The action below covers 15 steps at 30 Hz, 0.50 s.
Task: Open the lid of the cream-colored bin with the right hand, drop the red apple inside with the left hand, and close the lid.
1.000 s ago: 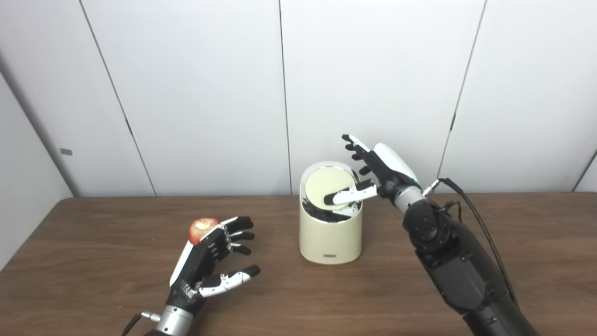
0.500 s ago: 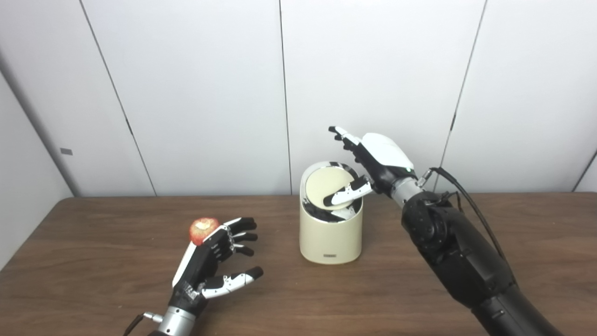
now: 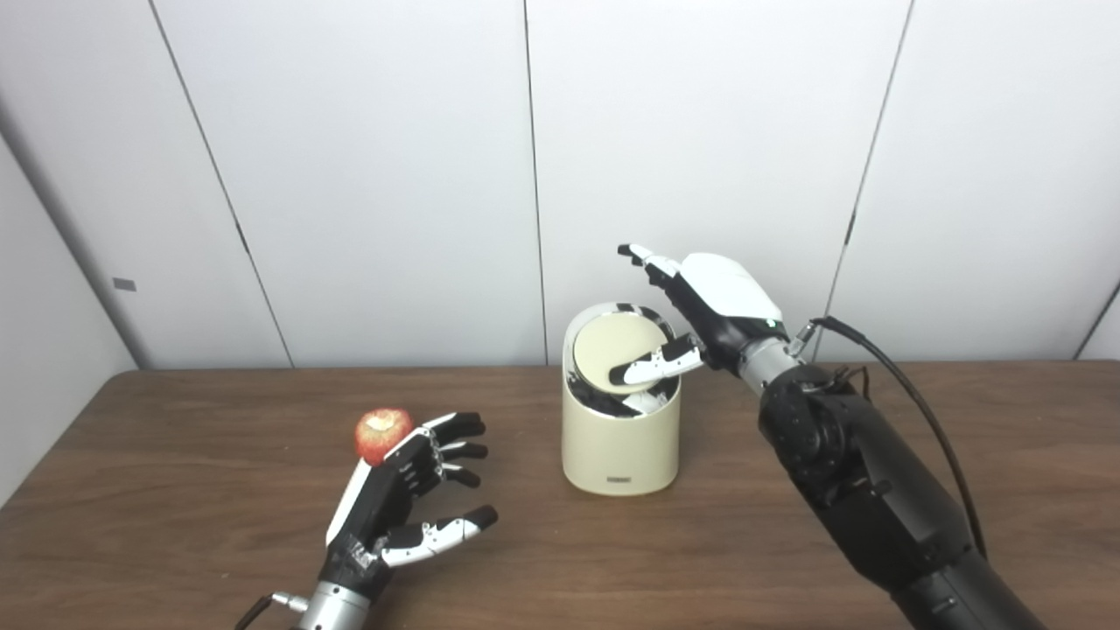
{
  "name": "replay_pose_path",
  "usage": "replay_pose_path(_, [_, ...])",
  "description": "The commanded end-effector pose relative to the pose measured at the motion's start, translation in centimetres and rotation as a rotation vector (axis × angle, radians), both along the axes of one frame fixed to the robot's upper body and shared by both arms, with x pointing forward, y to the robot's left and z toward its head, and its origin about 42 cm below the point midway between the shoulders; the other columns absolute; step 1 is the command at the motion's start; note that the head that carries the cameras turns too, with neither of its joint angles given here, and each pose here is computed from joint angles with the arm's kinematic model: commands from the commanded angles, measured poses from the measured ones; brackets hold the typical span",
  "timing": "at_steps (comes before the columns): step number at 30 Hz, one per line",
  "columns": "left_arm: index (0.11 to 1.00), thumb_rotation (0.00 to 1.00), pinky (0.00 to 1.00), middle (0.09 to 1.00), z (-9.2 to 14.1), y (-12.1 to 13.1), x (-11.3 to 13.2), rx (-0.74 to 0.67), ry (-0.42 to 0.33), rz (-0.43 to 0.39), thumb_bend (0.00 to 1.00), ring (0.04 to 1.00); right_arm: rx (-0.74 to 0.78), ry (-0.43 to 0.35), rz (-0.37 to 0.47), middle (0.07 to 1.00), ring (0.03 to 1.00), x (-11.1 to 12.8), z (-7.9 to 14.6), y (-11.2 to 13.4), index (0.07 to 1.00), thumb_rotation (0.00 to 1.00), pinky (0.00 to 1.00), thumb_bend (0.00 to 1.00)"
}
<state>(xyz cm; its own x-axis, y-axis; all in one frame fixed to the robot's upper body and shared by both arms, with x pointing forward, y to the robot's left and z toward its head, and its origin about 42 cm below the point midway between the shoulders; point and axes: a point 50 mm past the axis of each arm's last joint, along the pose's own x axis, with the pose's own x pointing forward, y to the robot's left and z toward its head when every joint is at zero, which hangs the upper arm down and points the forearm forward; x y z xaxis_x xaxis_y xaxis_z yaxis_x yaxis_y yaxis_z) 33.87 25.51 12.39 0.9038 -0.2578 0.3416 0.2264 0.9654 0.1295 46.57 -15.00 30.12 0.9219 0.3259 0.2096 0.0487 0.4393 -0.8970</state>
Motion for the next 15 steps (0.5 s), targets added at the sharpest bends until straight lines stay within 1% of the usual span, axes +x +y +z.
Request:
replay_pose_path(1, [0.811,0.0,0.61,0.809,-1.8,-0.3,-0.8,-0.025,0.047,0.005,0.65,0.74,0.075,-0.084,-0.011,0.895,0.83,-0.1,3.0,-0.6,0.912,0.33,0.64,0.81])
replay_pose_path(5, [0.81,0.0,0.61,0.808,-1.9,-0.4,-0.7,-0.031,0.043,0.001,0.66,0.741,0.181,-0.088,-0.014,0.912,0.851,-0.8,3.3,-1.8,0.923,0.32,0.68,0.77])
replay_pose_path(8, [0.811,0.0,0.61,0.803,-1.8,-0.5,-0.7,-0.024,0.039,0.001,0.66,0.742,0.268,-0.095,-0.017,0.924,0.852,-1.8,3.2,-3.2,0.925,0.29,0.68,0.76])
replay_pose_path(9, [0.811,0.0,0.61,0.803,-1.8,-0.5,-0.7,-0.025,0.04,0.002,0.66,0.743,0.305,-0.098,-0.012,0.929,0.856,-2.2,2.9,-3.9,0.928,0.29,0.69,0.76])
replay_pose_path(10, [0.809,0.0,0.61,0.802,-1.8,-0.5,-0.7,-0.028,0.041,0.002,0.66,0.742,0.329,-0.102,-0.013,0.928,0.844,-2.5,2.5,-4.5,0.924,0.27,0.67,0.76])
replay_pose_path(12, [0.808,0.01,0.61,0.803,-1.8,-0.5,-0.7,-0.031,0.042,0.001,0.66,0.742,0.358,-0.11,-0.013,0.912,0.82,-2.9,1.9,-5.3,0.912,0.27,0.64,0.78])
replay_pose_path(13, [0.809,0.0,0.62,0.806,-1.8,-0.5,-0.7,-0.031,0.041,0.0,0.66,0.744,0.372,-0.106,-0.008,0.898,0.817,-3.2,1.4,-5.9,0.902,0.28,0.65,0.78])
replay_pose_path(15, [0.81,0.01,0.61,0.804,-1.7,-0.5,-0.7,-0.029,0.039,0.0,0.66,0.743,0.403,-0.091,-0.01,0.884,0.829,-4.0,0.2,-7.1,0.903,0.27,0.69,0.78])
